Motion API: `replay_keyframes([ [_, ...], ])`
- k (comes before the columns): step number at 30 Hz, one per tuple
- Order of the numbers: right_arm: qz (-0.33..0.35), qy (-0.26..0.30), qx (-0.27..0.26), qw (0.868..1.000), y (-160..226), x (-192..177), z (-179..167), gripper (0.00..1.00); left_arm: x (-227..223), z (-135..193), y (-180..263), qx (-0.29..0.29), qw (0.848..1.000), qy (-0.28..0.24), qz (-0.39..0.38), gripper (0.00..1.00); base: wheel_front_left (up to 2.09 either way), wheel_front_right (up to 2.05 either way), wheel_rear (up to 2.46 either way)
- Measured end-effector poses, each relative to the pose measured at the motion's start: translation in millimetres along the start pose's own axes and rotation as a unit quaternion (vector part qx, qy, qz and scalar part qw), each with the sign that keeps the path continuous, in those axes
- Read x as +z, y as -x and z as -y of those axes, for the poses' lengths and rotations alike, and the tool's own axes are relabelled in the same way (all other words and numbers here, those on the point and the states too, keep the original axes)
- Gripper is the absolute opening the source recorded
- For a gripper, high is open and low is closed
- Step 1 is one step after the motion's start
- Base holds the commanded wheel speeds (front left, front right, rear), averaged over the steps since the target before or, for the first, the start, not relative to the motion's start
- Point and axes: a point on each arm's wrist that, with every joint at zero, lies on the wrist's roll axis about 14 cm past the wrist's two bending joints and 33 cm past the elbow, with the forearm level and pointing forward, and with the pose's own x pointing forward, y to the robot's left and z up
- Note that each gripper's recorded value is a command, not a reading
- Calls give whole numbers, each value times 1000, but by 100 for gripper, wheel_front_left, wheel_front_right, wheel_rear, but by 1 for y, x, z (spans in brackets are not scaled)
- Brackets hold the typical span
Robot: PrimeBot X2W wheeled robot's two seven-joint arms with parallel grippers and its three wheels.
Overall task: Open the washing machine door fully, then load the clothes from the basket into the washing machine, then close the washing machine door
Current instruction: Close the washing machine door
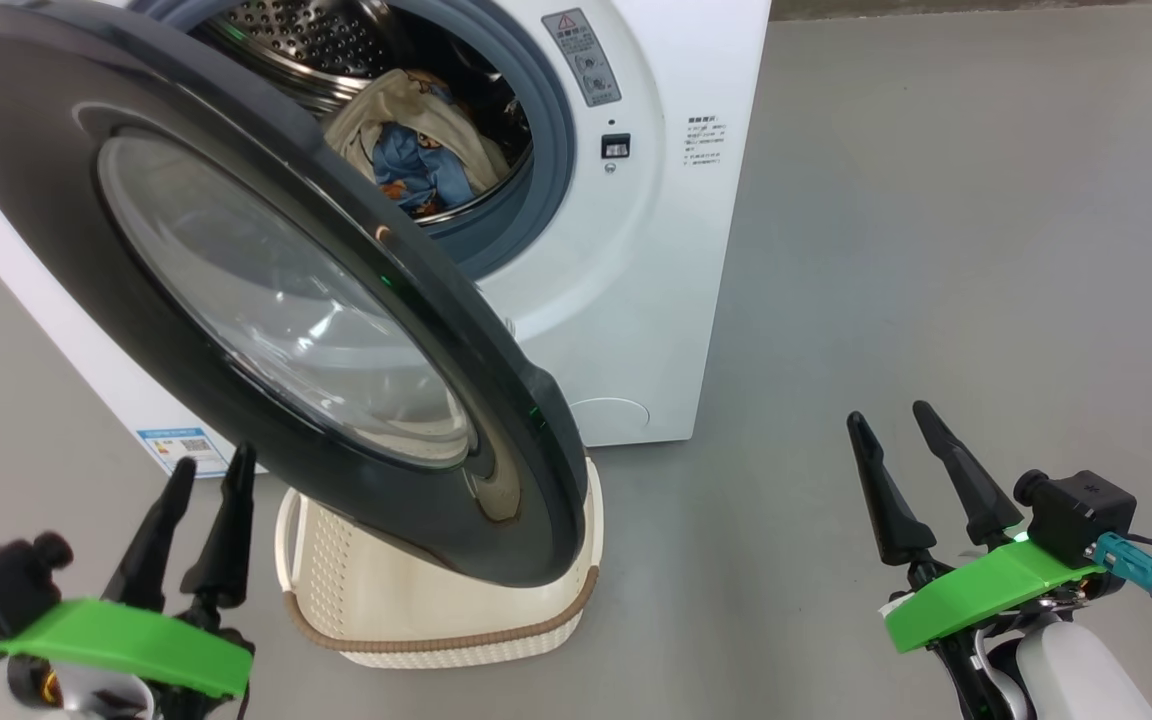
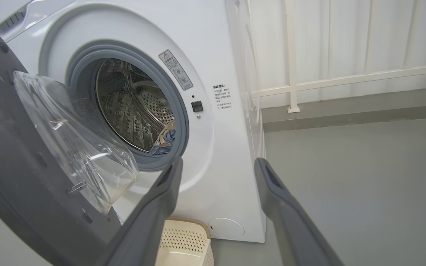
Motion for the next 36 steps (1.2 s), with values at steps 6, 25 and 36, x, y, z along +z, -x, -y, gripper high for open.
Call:
replay_keyframes([
  [6, -1, 2, 0, 1000, 0, 0, 1, 100, -6, -15, 6, 19, 999, -46, 15, 100, 0, 0, 0],
  [25, -11, 2, 3, 1000, -3, -8, 1, 100, -13, -35, 17, 71, 989, -125, 26, 100, 0, 0, 0],
  [36, -14, 4, 10, 1000, -4, -9, -3, 100, -16, -34, 21, 71, 988, -135, 23, 100, 0, 0, 0],
])
